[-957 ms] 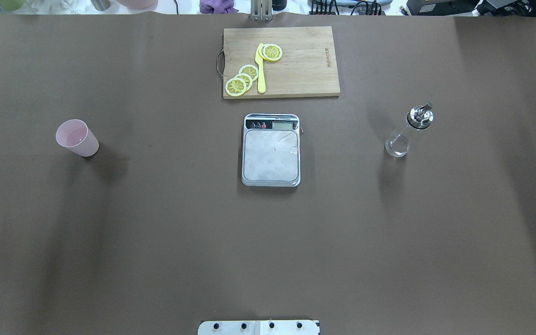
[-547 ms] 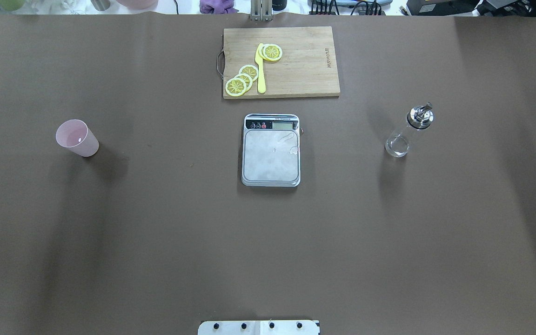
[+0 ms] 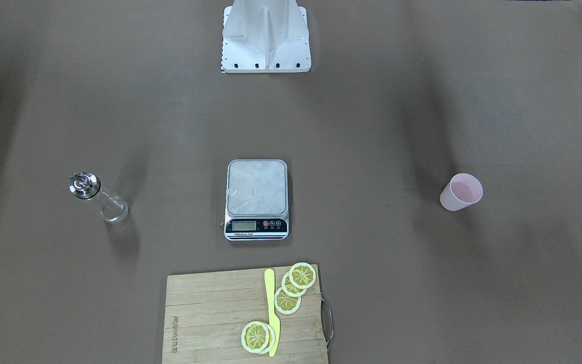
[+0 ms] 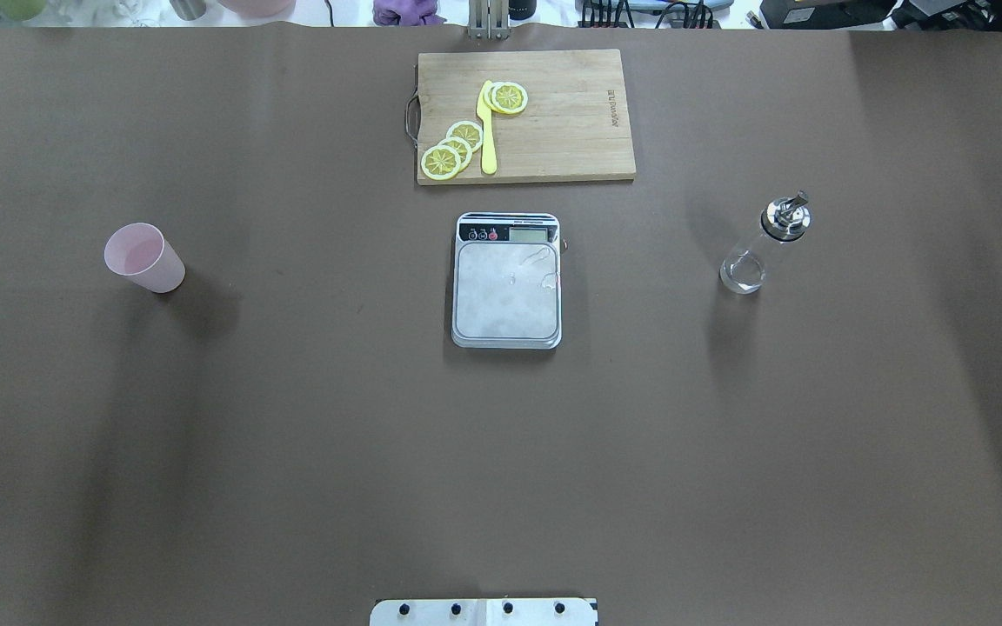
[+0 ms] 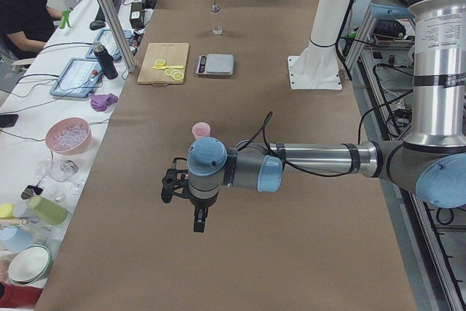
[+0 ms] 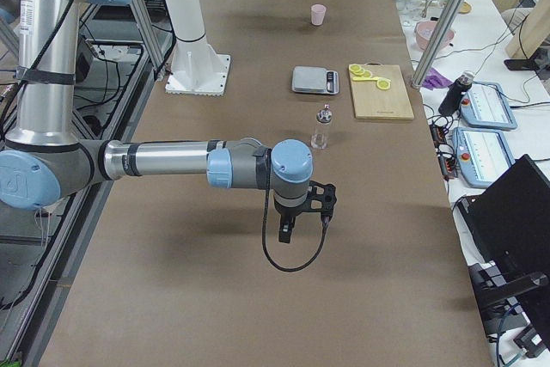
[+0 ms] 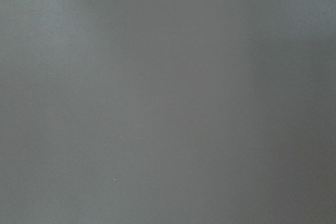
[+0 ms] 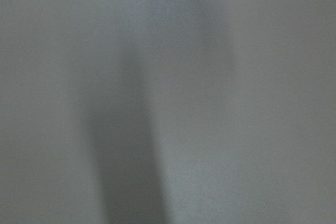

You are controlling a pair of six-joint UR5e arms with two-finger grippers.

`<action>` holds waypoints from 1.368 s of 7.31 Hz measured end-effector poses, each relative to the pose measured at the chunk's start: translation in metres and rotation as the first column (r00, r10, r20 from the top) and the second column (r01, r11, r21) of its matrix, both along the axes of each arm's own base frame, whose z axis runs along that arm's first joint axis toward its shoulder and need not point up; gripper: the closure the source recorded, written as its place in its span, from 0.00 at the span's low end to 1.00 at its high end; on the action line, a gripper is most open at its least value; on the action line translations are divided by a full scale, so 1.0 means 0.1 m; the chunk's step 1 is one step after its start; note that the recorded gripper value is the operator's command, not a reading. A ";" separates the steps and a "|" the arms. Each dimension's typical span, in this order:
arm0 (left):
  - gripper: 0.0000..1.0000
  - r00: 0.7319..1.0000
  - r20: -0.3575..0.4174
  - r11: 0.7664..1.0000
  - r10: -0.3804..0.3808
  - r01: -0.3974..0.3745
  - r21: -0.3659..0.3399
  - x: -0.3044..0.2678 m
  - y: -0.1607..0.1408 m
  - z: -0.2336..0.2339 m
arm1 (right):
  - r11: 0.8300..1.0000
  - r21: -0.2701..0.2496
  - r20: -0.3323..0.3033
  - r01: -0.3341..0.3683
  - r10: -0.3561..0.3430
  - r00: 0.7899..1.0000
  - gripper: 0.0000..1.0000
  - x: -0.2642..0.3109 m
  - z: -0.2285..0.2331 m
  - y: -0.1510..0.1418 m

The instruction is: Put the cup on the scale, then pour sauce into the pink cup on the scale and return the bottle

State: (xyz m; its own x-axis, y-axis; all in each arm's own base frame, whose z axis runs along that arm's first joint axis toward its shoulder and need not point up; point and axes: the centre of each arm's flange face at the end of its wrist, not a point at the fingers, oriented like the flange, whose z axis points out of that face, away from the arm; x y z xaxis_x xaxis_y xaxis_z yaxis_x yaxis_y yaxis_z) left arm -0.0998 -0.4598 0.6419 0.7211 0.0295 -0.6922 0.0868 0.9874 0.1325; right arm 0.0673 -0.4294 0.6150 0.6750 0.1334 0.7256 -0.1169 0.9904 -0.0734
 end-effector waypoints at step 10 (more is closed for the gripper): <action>0.02 0.999 -0.010 0.999 0.046 -0.046 0.025 0.23 -0.22 -0.14 | 1.000 0.017 0.017 0.001 -0.001 1.000 0.00 -0.02 -0.09 -0.05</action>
